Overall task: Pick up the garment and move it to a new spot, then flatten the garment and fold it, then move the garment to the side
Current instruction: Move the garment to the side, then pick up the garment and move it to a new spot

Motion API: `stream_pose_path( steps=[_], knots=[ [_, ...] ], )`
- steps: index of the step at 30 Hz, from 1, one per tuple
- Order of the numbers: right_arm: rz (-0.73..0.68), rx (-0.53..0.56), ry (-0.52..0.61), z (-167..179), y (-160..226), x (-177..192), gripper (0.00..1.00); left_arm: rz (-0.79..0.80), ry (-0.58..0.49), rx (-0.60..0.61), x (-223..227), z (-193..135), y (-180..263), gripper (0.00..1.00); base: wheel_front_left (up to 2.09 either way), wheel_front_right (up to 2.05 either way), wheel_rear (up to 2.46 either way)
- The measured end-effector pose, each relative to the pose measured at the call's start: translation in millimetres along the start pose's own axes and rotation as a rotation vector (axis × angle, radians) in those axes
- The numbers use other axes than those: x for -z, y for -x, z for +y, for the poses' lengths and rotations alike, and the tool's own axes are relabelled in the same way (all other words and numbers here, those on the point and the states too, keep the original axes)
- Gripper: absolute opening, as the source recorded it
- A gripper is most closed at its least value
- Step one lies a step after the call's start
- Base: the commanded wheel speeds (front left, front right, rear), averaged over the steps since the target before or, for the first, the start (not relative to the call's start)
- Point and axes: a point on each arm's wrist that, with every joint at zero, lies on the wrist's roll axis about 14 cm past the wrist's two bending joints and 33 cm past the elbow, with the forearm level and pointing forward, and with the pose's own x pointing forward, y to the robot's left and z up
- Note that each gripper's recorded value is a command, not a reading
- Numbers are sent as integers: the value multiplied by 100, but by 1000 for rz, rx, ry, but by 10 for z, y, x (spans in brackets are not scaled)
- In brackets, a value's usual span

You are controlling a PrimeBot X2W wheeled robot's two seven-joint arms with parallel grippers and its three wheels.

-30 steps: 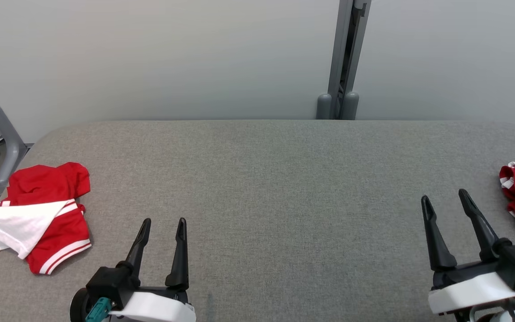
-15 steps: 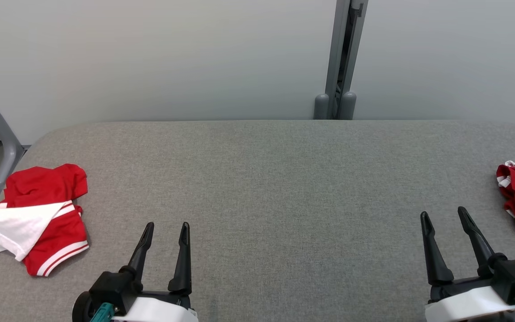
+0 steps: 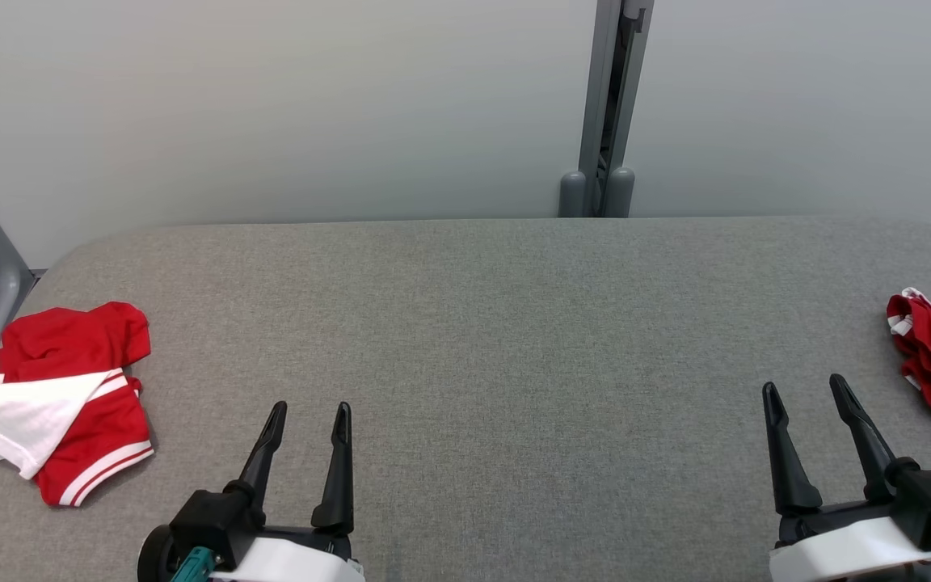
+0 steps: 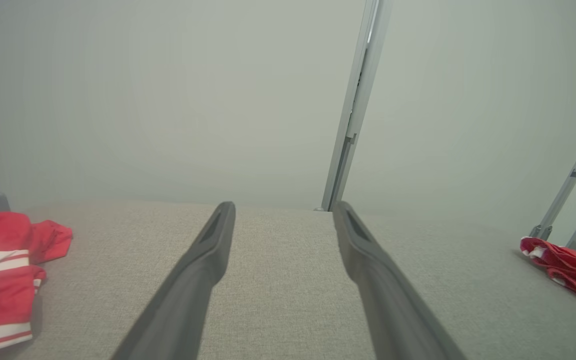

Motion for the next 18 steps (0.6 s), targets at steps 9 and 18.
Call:
stream_pose_path(
  steps=[9,18],
  knots=[
    [0,-2,-1,7,-2,0,100,2,0,5,6,-18,-1,100,0,0,0],
    [0,-9,-6,31,-10,3,100,2,0,4,5,-14,7,100,0,0,0]
  ],
)
